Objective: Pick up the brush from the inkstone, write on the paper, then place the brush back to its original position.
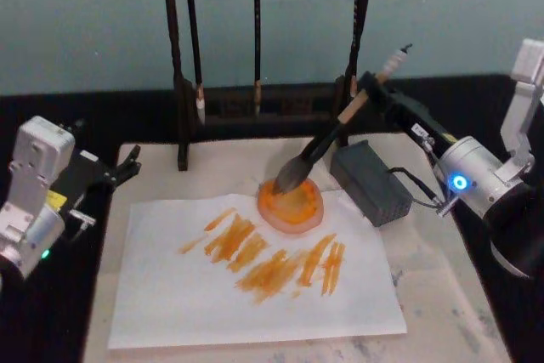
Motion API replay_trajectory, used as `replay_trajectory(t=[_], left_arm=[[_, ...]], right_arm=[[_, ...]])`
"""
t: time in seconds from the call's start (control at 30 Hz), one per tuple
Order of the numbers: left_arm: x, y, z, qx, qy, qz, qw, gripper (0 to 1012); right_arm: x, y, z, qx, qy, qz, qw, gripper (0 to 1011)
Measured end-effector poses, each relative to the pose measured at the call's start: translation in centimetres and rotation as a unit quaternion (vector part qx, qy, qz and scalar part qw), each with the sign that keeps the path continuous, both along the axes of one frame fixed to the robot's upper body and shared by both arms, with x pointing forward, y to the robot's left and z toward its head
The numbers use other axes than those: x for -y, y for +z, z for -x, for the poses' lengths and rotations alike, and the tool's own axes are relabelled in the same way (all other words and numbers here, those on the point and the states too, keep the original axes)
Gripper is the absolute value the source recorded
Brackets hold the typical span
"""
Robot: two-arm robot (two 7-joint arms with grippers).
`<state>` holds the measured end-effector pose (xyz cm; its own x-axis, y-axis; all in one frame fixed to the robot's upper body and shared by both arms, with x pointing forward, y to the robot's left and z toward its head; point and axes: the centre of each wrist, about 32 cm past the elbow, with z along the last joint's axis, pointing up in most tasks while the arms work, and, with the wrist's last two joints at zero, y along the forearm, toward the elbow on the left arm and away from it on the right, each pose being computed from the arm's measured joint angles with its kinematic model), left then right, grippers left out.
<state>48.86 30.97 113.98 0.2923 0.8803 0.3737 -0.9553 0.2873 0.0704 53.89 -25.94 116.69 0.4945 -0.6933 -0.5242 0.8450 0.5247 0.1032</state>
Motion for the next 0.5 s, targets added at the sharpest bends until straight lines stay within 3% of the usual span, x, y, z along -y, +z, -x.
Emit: replay_trajectory(t=[0.1, 0.23, 0.5], left_arm=[[0.00, 0.00, 0.00, 0.000, 0.000, 0.000, 1.0000, 1001], [0.00, 0.00, 0.00, 0.000, 0.000, 0.000, 1.0000, 1001], [0.00, 0.00, 0.00, 0.000, 0.000, 0.000, 1.0000, 1001]], right_arm=[[-0.3, 0.6, 0.2, 0.022, 0.008, 0.036, 0.9991, 173], [-0.7, 1.2, 0.5, 0.055, 0.014, 0.089, 0.9944, 173], [-1.2, 2.0, 1.0, 0.103, 0.027, 0.137, 0.9847, 173]])
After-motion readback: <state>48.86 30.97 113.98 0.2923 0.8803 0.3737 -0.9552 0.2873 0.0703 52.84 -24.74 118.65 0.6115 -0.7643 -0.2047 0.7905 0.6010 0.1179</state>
